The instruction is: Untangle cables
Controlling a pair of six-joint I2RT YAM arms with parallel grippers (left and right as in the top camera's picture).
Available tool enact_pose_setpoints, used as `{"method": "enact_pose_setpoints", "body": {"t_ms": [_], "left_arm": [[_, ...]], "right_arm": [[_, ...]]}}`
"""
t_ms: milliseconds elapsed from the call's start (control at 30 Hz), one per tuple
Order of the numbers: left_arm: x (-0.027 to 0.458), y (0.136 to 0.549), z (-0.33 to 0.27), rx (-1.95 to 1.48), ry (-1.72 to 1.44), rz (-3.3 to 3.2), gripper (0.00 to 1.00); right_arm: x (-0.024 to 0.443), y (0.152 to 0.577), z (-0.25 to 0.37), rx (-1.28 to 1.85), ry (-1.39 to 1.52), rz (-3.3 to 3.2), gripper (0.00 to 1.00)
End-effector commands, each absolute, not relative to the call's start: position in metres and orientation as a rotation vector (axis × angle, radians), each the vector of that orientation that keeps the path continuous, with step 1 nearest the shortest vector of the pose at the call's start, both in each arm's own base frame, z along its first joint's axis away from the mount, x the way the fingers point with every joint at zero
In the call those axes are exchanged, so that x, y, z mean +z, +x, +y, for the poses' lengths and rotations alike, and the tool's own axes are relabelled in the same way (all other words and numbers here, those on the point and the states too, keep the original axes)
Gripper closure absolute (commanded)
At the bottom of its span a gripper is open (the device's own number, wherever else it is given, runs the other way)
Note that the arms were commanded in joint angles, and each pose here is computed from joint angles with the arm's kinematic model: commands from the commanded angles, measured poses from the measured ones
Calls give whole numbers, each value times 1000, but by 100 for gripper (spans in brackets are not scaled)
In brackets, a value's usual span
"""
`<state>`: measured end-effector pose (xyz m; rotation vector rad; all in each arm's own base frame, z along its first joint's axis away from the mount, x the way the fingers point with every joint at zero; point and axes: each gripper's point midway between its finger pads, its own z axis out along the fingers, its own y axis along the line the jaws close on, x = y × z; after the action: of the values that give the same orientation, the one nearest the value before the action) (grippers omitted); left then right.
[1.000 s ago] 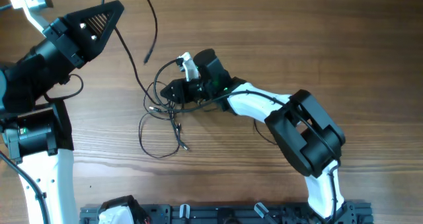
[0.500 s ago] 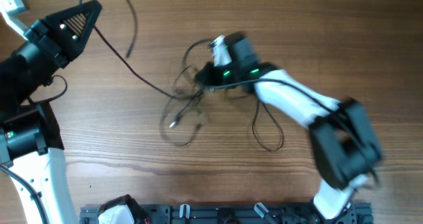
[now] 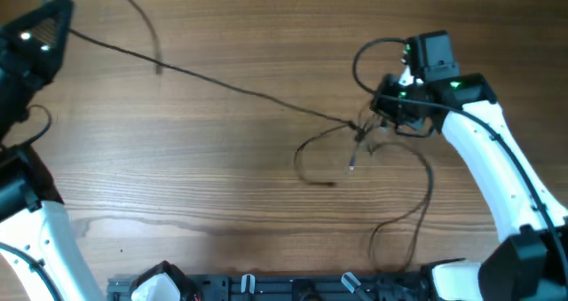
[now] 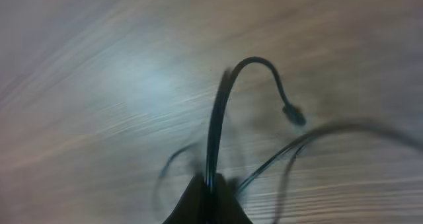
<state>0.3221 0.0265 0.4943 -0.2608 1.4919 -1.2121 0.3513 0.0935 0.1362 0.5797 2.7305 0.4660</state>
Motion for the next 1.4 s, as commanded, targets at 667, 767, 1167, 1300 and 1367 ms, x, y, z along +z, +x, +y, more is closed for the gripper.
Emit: {"method": "enact_pose_setpoints", "body": {"t_ms": [667, 767, 1167, 1300, 1367], "left_arm": [[476, 359, 85, -1152, -404, 1438, 96], [441, 371, 74, -1110, -416, 1551, 96], [332, 387, 7, -793, -389, 1976, 96], [318, 380, 8, -409, -352, 2128, 96], [329, 379, 16, -204, -342, 2148, 96]], "right_arm": [[72, 374, 29, 672, 576, 2775, 96], [73, 373, 37, 673, 527, 2784, 96], [72, 367, 45, 689, 481, 2816, 96], [71, 364, 44, 682, 473, 2828, 96], [71, 364, 44, 682, 473, 2828, 96]]}}
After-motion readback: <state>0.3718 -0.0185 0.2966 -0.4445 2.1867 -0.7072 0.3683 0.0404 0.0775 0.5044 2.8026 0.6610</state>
